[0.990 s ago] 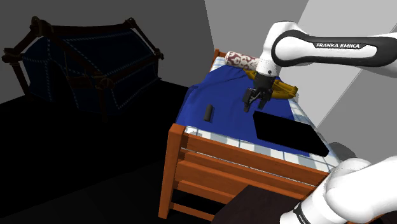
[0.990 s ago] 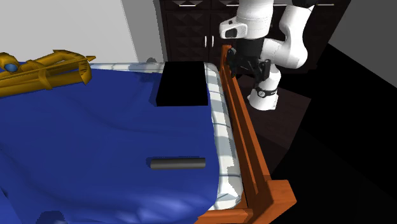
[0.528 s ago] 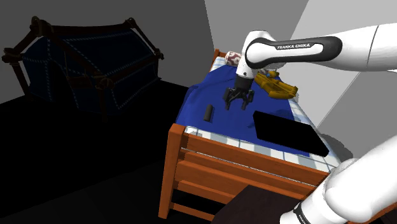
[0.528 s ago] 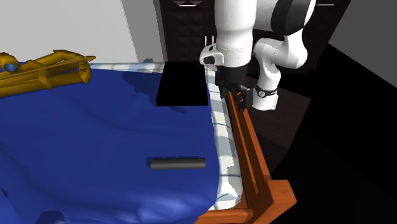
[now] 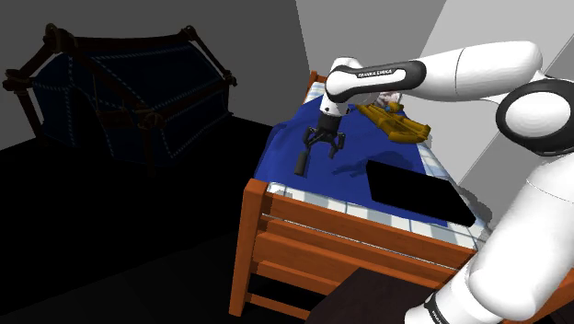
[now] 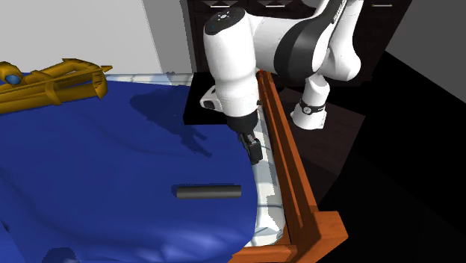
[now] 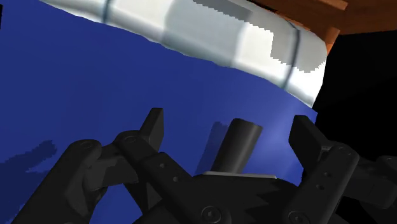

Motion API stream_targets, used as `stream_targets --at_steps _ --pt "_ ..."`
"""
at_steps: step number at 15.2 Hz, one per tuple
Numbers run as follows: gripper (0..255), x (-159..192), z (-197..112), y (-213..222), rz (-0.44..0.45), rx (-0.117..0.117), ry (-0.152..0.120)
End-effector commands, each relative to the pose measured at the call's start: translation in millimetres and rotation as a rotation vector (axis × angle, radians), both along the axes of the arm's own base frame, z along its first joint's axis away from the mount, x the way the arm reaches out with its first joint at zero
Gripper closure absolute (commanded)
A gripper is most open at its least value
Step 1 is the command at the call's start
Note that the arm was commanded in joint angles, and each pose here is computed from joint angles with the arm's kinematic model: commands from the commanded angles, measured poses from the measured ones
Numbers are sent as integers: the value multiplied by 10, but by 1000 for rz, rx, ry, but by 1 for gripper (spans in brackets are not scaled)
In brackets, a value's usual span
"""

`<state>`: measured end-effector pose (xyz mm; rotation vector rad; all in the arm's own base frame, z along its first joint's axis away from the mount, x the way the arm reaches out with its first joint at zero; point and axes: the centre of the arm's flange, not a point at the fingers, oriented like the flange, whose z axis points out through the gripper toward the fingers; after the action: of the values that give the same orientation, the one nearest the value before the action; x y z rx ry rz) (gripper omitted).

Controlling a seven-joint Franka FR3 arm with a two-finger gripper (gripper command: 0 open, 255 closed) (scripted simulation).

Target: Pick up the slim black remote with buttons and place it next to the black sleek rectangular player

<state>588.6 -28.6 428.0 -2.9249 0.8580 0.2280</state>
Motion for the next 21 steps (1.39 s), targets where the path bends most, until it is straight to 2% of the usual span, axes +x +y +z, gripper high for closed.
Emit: stream_targets --at_steps 1,10,18,21 --pt "0 200 -128 -99 -56 6 9" --pt "0 1107 -775 -601 -297 33 47" --pt "0 1105 -1169 -560 -309 34 48" --pt "0 1101 -1199 -554 -309 34 48"
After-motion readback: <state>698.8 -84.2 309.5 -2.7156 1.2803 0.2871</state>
